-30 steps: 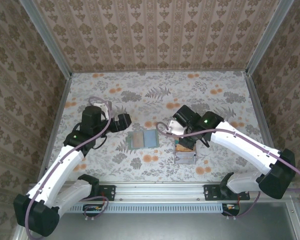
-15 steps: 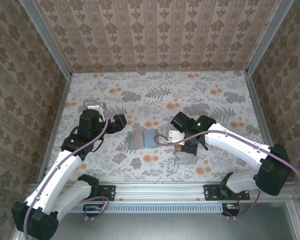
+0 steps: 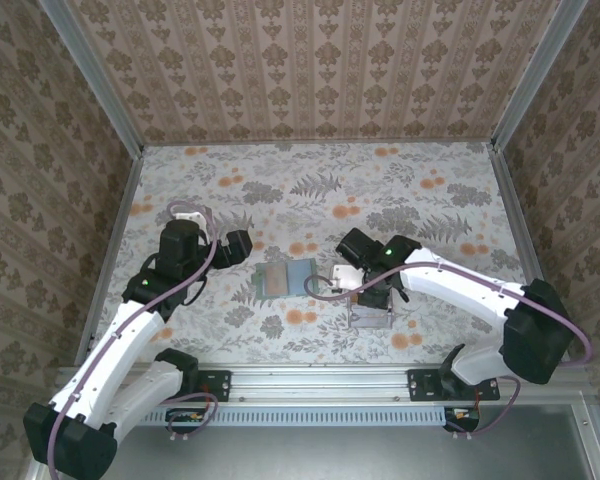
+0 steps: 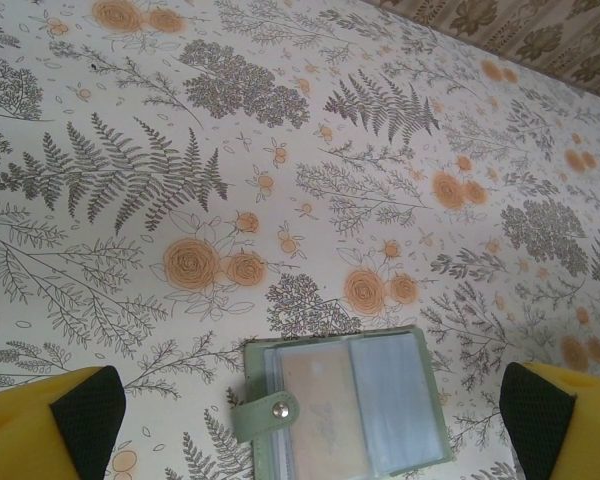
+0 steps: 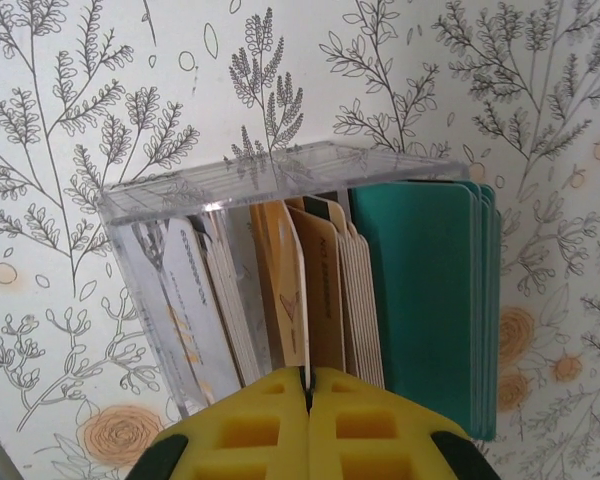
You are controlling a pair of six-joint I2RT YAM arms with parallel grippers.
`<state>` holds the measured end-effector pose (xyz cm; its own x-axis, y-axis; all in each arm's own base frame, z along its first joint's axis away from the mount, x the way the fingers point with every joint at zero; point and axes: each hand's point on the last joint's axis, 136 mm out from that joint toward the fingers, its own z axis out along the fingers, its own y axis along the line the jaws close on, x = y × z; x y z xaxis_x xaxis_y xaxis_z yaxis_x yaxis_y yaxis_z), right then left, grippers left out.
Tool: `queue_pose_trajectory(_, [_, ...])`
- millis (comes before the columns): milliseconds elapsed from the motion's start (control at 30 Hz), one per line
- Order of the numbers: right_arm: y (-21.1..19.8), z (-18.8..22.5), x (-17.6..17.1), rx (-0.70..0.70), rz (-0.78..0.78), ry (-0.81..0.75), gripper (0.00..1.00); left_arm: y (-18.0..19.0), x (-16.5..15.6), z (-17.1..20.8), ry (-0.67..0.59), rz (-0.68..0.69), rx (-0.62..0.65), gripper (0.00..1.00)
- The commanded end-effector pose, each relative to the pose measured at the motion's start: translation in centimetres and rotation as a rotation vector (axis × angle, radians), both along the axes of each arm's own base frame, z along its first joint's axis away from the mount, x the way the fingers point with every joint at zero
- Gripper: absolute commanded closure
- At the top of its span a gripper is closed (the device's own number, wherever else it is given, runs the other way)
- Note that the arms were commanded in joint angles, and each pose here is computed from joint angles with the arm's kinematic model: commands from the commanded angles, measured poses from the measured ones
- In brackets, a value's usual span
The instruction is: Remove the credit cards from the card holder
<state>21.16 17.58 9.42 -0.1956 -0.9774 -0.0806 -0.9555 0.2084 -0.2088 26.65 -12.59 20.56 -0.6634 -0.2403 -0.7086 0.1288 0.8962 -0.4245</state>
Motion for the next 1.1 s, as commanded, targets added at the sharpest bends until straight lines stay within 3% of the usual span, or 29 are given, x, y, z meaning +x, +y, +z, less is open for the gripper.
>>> queue_pose_trajectory(0, [-0.1,-0.5,0.3,-0.02,0.017,-0.017,1.0,0.6,0.1,-0.4,-0.002,0.008,0.031,0.0])
queue_pose_trajectory(67, [-0.4,-0.7,0.3,-0.031,0.016,-0.026,0.89,0.5,0.0,-0.4,-0.003,0.006,0.03,0.0])
queue_pose_trajectory(167, [-1.0,-0.7,0.9,-0.056,0.002,-0.069,0.85,0.5,0.1,-0.4,-0.003,0.003,0.027,0.0])
queue_pose_trajectory(233, [-1.4,-0.3,2.1,-0.073,-0.029,-0.138,0.76,0.2,0.0,-0.4,-0.001,-0.016,0.024,0.0])
queue_pose_trajectory(400, [-0.7,1.6,4.2,0.0,-0.137,-0.221,0.74,-0.6,0.0,-0.9,0.04,-0.063,0.03,0.0])
queue_pose_trajectory(633, [2.0,7.4,6.7,0.296,-0.403,-0.331,0.75,-1.3,0.0,-1.7,0.082,-0.092,0.023,0.0])
queue_pose_trajectory(767, [4.3,8.9,7.3,0.47,-0.554,-0.278,0.86,-2.2,-0.1,-2.6,0.128,-0.127,0.007,0.0])
queue_pose_trajectory(867, [6.1,9.7,7.9,0.592,-0.656,-0.223,1.0,-2.7,-0.2,-3.8,0.191,-0.138,-0.007,0.0])
queue_pose_trajectory(1067, [9.6,11.4,8.8,0.863,-0.811,-0.098,1.0,-2.9,-0.5,-5.7,0.283,-0.109,-0.047,0.0])
